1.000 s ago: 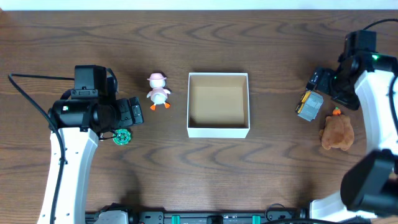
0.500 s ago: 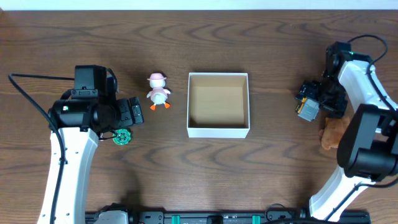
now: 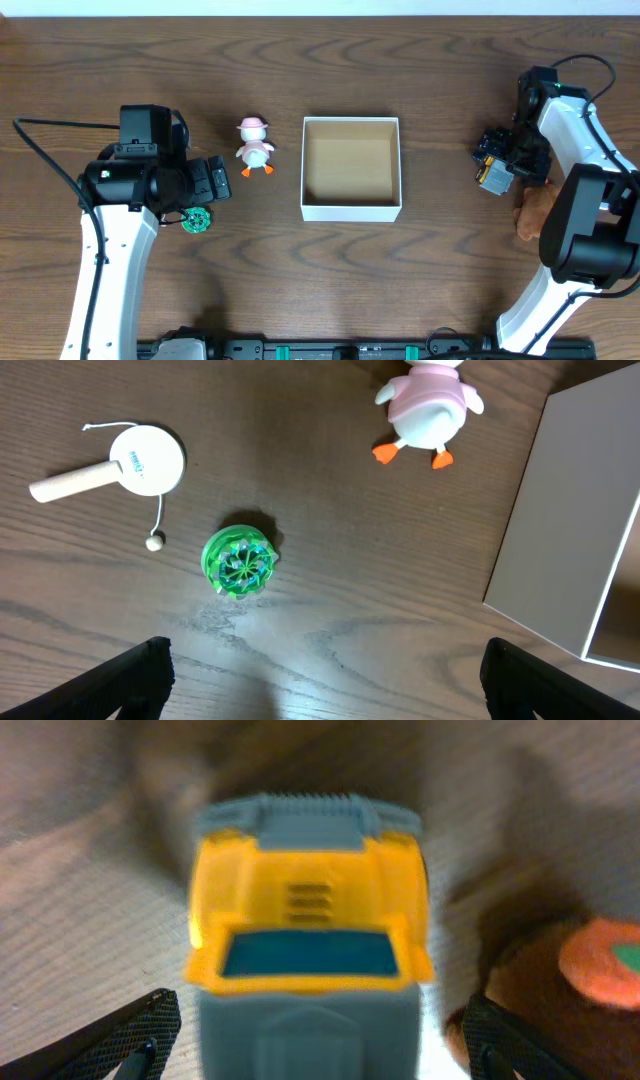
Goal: Pack container
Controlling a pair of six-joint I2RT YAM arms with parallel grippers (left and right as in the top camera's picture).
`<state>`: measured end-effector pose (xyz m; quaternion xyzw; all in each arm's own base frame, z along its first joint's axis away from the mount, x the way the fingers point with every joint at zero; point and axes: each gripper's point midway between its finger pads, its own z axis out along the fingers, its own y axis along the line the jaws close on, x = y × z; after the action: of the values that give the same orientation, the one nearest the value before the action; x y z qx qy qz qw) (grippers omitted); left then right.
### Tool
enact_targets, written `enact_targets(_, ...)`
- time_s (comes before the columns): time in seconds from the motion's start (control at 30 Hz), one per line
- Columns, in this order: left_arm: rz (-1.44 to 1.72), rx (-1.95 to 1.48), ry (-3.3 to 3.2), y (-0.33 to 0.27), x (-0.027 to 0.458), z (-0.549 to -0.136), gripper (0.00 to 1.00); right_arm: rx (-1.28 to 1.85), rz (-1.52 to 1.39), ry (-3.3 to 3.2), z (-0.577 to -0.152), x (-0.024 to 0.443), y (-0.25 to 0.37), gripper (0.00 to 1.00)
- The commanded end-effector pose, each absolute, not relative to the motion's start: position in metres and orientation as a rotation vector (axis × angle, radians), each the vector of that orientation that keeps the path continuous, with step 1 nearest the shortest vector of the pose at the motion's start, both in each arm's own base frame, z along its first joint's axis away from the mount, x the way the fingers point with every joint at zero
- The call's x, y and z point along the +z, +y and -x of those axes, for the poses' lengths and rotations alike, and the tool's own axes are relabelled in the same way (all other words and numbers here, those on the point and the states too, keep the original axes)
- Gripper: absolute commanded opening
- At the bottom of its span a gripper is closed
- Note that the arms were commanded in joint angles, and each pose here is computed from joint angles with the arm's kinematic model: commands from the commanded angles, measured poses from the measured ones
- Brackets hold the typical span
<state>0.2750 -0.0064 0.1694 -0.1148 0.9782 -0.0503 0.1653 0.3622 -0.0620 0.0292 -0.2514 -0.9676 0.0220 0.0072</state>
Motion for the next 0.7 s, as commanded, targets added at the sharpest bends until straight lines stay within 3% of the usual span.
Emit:
enact_targets(0.0,0.335,-0.146,2.774,-0.005,0.174,-0.277,0.98,0.078,0.695,-3.098,-0.371,0.04,-0.055,0.92)
enact_targets(0.33,0.333,-0.147,2.766,-0.005,0.175,-0.279,0.98,0.064,0.684,-3.19,-0.381,0.064,-0.048,0.74)
enact_targets(0.67,0.334,-0.147,2.766,-0.005,0.175,-0.279,0.98,0.069,0.68,-3.173,-0.376,0.064,-0.048,0.77)
